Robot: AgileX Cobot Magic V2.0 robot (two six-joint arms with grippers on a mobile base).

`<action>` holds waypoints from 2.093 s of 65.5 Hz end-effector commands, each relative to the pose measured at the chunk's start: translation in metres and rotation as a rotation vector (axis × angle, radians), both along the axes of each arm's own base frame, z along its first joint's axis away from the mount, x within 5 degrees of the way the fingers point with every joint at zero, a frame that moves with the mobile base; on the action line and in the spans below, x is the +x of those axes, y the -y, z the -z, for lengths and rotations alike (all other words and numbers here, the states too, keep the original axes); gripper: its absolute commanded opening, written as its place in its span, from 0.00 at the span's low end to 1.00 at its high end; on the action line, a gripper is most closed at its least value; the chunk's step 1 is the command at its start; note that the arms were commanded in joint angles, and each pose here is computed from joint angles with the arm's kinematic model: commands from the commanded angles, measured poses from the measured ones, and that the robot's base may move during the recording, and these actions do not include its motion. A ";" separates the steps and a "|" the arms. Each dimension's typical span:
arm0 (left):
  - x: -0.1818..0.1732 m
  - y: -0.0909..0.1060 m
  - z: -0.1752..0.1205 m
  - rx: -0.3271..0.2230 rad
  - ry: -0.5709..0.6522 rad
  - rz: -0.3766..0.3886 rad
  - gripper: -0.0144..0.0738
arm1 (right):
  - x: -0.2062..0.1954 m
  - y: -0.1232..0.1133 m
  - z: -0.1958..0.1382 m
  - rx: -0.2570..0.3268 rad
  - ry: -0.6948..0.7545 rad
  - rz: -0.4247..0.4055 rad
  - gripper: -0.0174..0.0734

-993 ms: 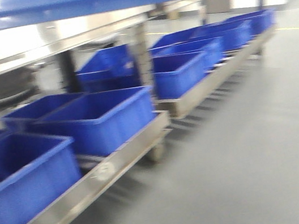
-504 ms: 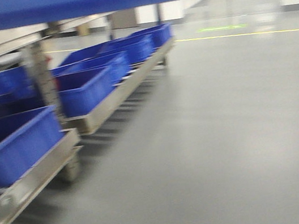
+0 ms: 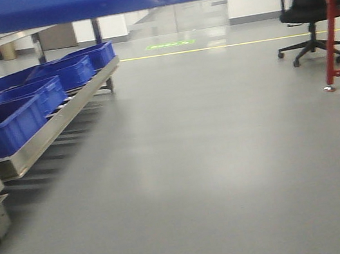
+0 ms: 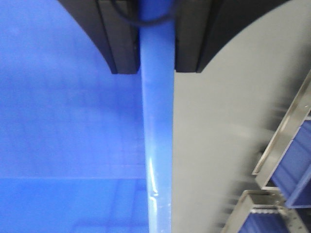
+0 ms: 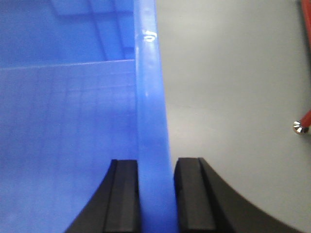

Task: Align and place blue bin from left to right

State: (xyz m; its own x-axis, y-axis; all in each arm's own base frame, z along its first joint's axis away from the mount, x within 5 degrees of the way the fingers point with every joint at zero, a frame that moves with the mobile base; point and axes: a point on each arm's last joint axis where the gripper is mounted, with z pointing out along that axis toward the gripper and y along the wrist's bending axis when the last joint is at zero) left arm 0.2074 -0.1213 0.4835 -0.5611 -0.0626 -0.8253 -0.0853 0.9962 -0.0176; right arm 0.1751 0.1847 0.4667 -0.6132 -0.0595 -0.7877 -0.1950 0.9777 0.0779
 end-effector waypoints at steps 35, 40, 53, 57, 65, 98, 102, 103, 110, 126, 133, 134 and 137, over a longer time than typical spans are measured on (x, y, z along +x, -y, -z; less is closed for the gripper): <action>-0.002 0.009 -0.008 -0.061 0.071 0.078 0.04 | -0.001 -0.009 -0.014 0.095 0.113 -0.087 0.11; -0.002 0.009 -0.008 -0.061 0.071 0.078 0.04 | -0.001 -0.009 -0.014 0.095 0.113 -0.087 0.11; -0.002 0.009 -0.008 -0.061 0.071 0.078 0.04 | -0.001 -0.009 -0.014 0.095 0.113 -0.087 0.11; -0.002 0.009 -0.008 -0.061 0.071 0.078 0.04 | -0.001 -0.009 -0.014 0.095 0.113 -0.087 0.11; -0.002 0.009 -0.008 -0.061 0.071 0.078 0.04 | -0.001 -0.009 -0.014 0.095 0.113 -0.087 0.11; -0.002 0.009 -0.008 -0.061 0.071 0.078 0.04 | -0.001 -0.009 -0.014 0.095 0.113 -0.087 0.11; -0.002 0.009 -0.008 -0.061 0.070 0.078 0.04 | -0.001 -0.009 -0.014 0.095 0.113 -0.087 0.11; -0.002 0.009 -0.008 -0.061 0.070 0.078 0.04 | -0.001 -0.009 -0.014 0.095 0.113 -0.087 0.11; -0.002 0.009 -0.008 -0.061 0.070 0.078 0.04 | -0.001 -0.009 -0.014 0.095 0.113 -0.087 0.11; -0.002 0.009 -0.008 -0.061 0.070 0.078 0.04 | -0.001 -0.009 -0.014 0.096 0.114 -0.088 0.11; -0.002 0.009 -0.008 -0.061 0.070 0.078 0.04 | -0.001 -0.009 -0.014 0.096 0.114 -0.088 0.11; -0.002 0.009 -0.008 -0.061 0.070 0.078 0.04 | -0.001 -0.009 -0.014 0.096 0.114 -0.088 0.11; -0.002 0.009 -0.008 -0.061 0.070 0.078 0.04 | -0.001 -0.009 -0.014 0.096 0.114 -0.088 0.11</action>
State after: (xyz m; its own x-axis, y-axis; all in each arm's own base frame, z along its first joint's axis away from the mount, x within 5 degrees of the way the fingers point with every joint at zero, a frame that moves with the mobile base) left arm 0.2074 -0.1213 0.4835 -0.5611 -0.0626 -0.8253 -0.0853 0.9962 -0.0176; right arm 0.1748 0.1842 0.4671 -0.6125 -0.0585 -0.7883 -0.1951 0.9776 0.0791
